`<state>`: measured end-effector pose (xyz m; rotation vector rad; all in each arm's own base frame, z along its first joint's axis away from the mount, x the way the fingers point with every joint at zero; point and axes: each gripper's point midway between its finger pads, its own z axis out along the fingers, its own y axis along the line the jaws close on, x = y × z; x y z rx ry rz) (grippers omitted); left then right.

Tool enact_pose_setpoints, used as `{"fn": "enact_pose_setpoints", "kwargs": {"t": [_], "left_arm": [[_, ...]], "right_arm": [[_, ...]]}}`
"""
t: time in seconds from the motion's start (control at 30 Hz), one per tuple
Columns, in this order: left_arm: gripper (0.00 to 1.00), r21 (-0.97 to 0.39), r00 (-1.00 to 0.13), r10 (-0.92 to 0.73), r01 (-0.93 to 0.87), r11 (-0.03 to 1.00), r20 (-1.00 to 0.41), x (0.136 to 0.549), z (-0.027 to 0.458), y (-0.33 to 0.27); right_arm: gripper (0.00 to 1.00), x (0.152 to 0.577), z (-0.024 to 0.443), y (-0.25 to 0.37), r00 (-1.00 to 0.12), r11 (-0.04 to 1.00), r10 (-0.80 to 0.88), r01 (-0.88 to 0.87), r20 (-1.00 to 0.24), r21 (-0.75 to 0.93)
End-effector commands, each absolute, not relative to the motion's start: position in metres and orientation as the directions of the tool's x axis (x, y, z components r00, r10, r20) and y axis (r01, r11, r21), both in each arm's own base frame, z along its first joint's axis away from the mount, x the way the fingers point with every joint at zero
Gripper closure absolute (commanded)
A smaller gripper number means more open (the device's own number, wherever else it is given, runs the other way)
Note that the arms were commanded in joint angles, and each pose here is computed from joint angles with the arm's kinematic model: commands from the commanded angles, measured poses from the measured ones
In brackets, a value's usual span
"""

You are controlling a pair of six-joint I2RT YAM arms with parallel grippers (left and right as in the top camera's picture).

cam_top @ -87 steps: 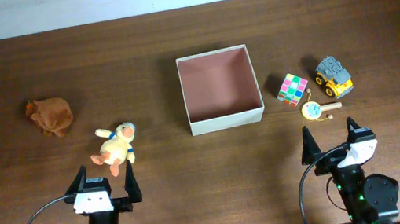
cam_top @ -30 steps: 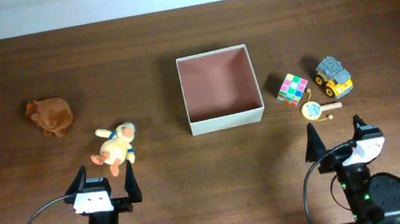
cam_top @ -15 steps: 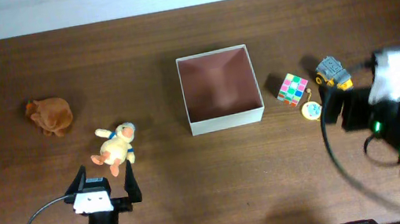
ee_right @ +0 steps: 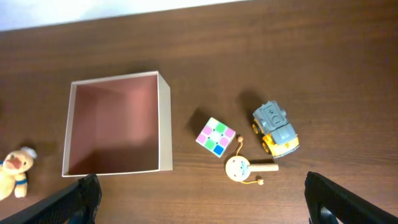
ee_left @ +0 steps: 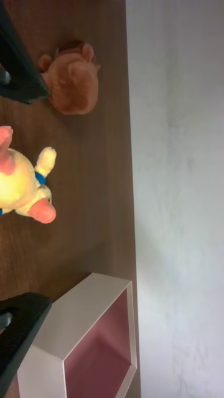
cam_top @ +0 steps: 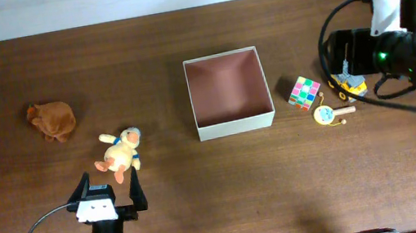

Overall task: Pack container
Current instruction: 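Move the right gripper over the yellow-grey toy truck and lower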

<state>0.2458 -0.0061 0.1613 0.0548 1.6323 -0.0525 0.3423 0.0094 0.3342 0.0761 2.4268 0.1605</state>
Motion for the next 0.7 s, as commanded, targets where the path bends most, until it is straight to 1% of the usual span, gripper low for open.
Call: {"fn": "enact_pose_setpoints", "kwargs": {"t": [0.0, 0.07, 0.17, 0.27, 0.4, 0.67], "left_arm": [[0.01, 0.014, -0.064, 0.019, 0.069, 0.998, -0.998, 0.246, 0.16, -0.006], [0.01, 0.014, -0.064, 0.019, 0.069, 0.998, -0.998, 0.246, 0.16, -0.006], [0.01, 0.014, -0.064, 0.019, 0.069, 0.998, -0.998, 0.246, 0.16, -0.006], [0.01, 0.014, -0.064, 0.019, 0.069, 0.998, -0.998, 0.246, 0.16, -0.006], [0.01, 0.014, -0.064, 0.019, 0.069, 0.998, -0.998, 0.246, 0.16, -0.006], [0.01, 0.014, -0.064, 0.019, 0.069, 0.998, -0.998, 0.246, 0.16, -0.006]], "right_arm": [[0.01, 0.353, 0.329, -0.003, -0.767, 0.991, 0.108, 0.034, -0.632, 0.128], [0.01, 0.358, 0.318, -0.024, -0.776, 0.982, 0.185, 0.118, -0.603, 0.148], [0.01, 0.365, 0.296, -0.071, -0.762, 0.931, 0.366, 0.306, -0.535, 0.2], [0.01, 0.37, 0.276, -0.103, -0.766, 0.913, 0.405, 0.364, -0.499, 0.183], [0.01, 0.383, 0.247, -0.128, -0.814, 0.937, 0.347, 0.327, -0.466, 0.127], [0.01, 0.427, 0.192, -0.139, -0.889, 0.996, 0.083, 0.088, -0.449, 0.01]]}}
